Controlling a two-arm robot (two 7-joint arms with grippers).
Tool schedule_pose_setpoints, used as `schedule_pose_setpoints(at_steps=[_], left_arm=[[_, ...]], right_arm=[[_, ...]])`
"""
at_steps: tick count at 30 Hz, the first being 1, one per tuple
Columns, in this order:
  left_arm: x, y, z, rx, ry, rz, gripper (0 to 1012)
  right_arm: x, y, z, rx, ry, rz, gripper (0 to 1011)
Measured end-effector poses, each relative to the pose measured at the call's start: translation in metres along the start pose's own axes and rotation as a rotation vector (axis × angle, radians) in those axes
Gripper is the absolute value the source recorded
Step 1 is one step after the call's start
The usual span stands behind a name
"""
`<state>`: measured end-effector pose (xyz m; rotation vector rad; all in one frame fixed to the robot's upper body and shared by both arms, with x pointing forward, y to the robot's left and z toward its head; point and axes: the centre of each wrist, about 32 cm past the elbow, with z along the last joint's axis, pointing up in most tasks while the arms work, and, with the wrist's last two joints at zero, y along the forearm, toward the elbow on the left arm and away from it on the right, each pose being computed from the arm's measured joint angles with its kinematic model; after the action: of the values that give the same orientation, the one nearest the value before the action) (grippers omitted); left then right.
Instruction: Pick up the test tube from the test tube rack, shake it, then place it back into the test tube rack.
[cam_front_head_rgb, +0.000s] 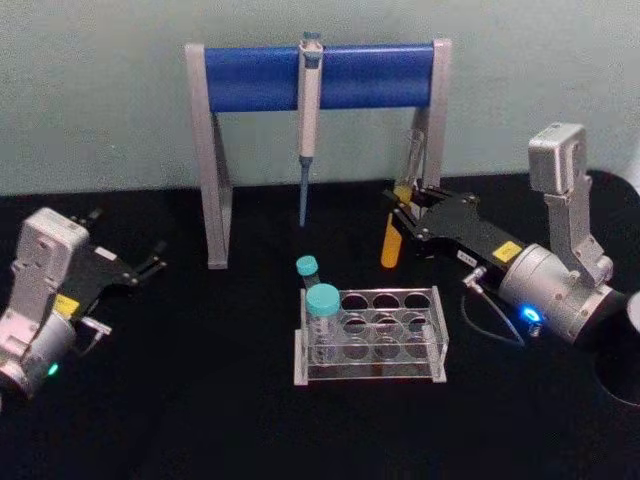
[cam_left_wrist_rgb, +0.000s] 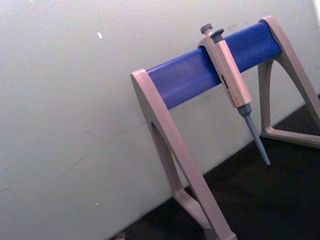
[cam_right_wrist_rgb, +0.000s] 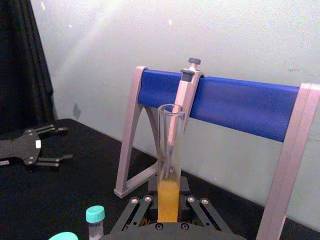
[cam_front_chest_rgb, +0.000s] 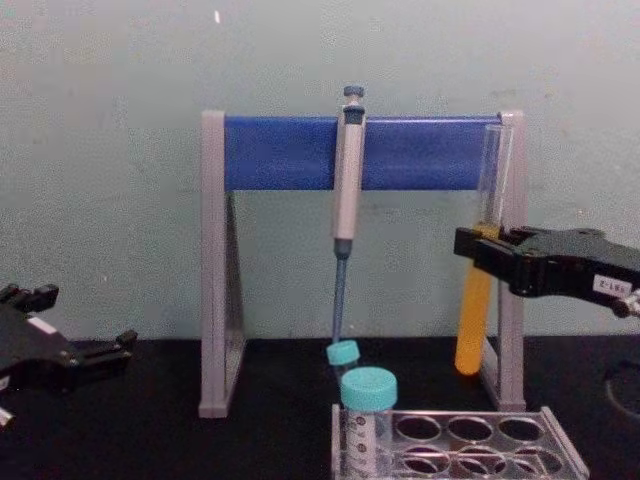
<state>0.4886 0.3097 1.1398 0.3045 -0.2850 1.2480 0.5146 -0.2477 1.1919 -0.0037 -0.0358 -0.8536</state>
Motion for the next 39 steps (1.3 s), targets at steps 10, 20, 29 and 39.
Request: schedule_pose_setpoints(at_steps=[10, 20, 29, 39], left_arm=[[0.0000, 0.0000, 0.0000, 0.000, 0.000, 0.000, 1001], [0.0000, 0.0000, 0.0000, 0.000, 0.000, 0.000, 1001], [0.0000, 0.0000, 0.0000, 0.000, 0.000, 0.000, 1001], [0.0000, 0.0000, 0.0000, 0.000, 0.000, 0.000, 1001]], right_arm=[[-0.001, -0.009, 0.004, 0.011, 0.000, 0.023, 224], [-0.008, -0.022, 0.004, 0.008, 0.002, 0.060, 224], [-0.011, -0.024, -0.004, -0.013, 0.016, 0.061, 224], [-0.013, -0.026, -0.012, -0.027, 0.028, 0.058, 224]])
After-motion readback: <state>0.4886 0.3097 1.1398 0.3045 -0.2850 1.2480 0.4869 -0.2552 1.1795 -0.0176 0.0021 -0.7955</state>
